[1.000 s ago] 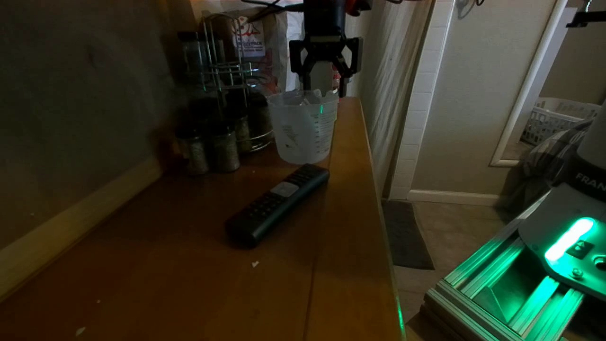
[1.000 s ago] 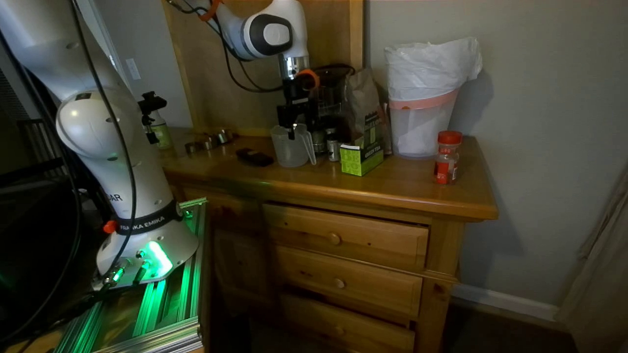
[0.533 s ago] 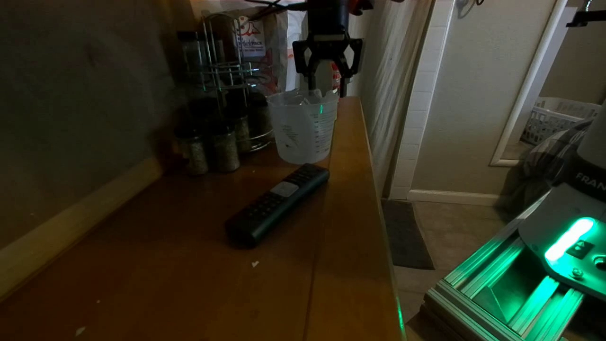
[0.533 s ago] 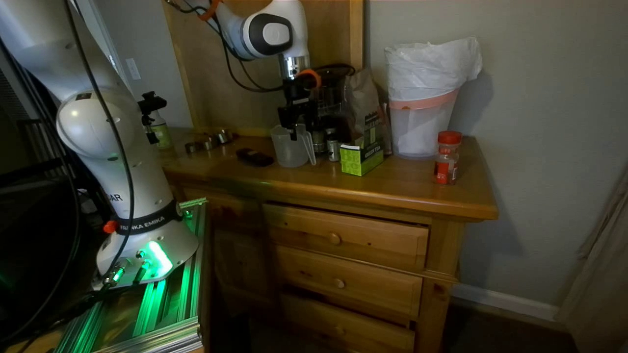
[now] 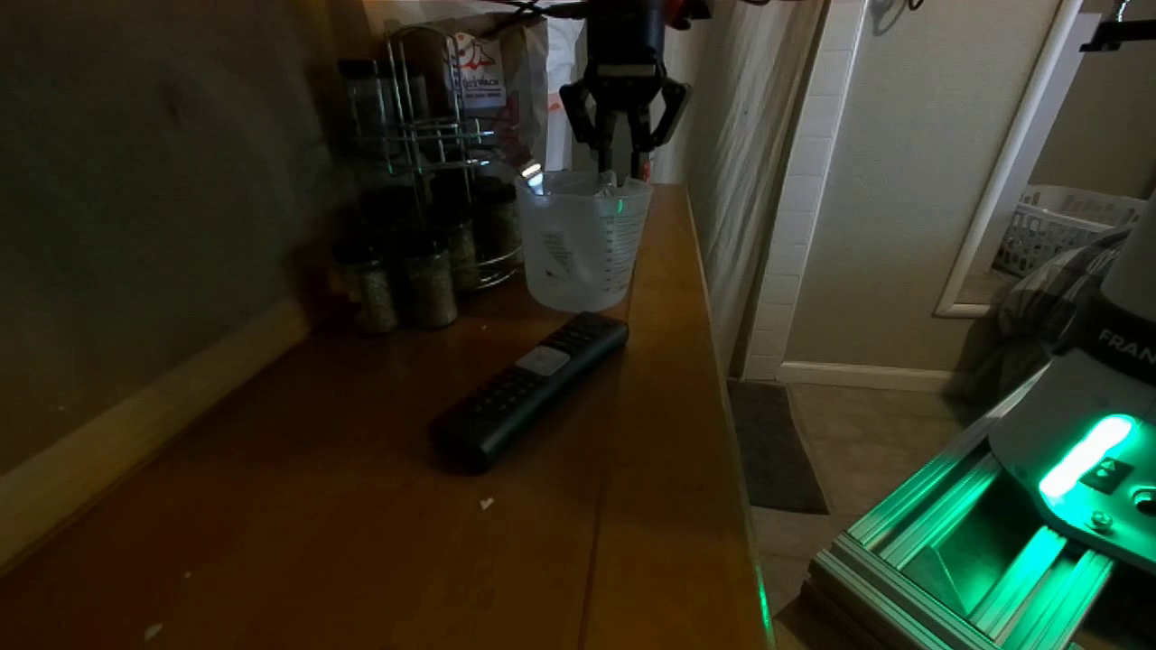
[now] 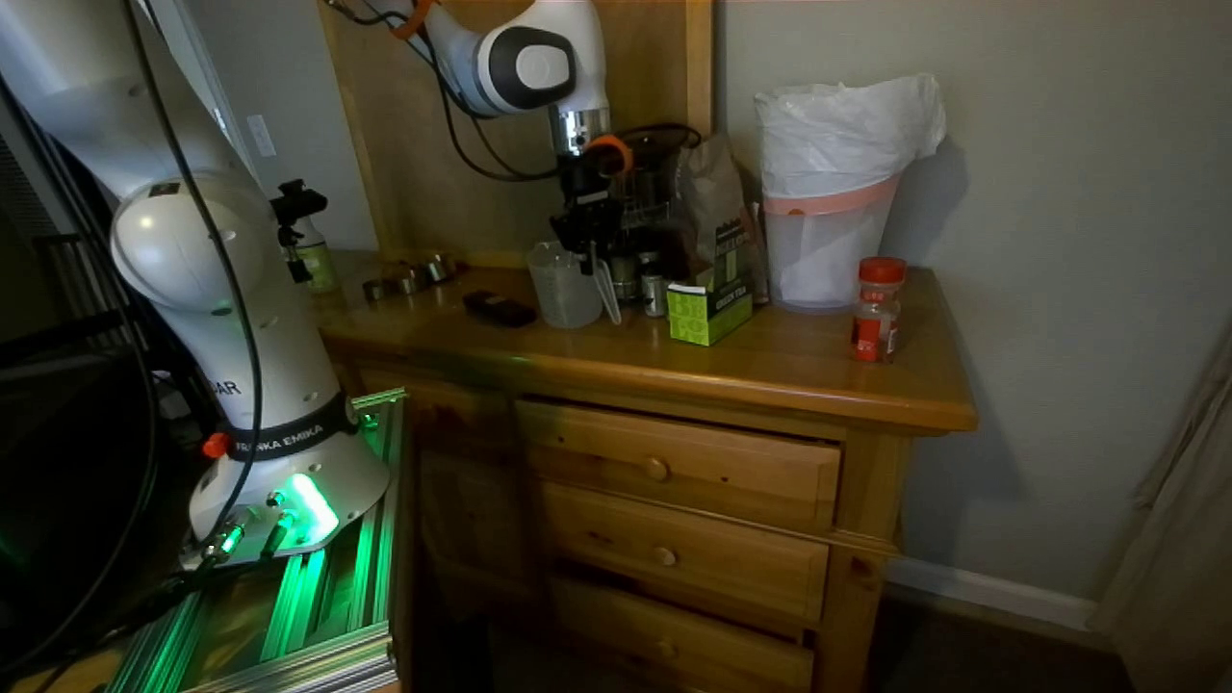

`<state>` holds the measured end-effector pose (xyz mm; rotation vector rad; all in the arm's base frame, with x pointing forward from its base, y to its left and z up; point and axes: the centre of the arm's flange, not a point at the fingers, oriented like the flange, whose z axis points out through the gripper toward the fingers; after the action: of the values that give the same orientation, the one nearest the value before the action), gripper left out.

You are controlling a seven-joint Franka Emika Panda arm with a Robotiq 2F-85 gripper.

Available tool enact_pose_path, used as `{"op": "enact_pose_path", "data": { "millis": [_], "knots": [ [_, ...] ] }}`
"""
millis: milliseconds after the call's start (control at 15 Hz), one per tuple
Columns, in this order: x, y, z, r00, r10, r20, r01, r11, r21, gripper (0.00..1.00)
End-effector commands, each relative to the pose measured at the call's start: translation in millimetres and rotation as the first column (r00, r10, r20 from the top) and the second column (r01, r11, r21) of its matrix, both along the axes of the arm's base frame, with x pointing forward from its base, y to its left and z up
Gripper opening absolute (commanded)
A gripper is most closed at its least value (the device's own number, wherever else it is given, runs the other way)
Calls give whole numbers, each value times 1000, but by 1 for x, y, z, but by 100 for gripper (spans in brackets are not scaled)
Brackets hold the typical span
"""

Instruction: Pick up the clear jar and move it to the left

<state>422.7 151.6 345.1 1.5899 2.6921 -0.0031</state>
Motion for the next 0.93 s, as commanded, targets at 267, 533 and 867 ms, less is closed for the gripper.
{"op": "enact_pose_path", "data": {
  "millis": [267,533,867],
  "knots": [
    [-3,-1,4,1000,-22,-2,22,998,63,10],
    [-1,5,12,999,-47,-22,48,996,75,10],
    [6,13,20,995,-48,-89,56,994,88,10]
  ]
}}
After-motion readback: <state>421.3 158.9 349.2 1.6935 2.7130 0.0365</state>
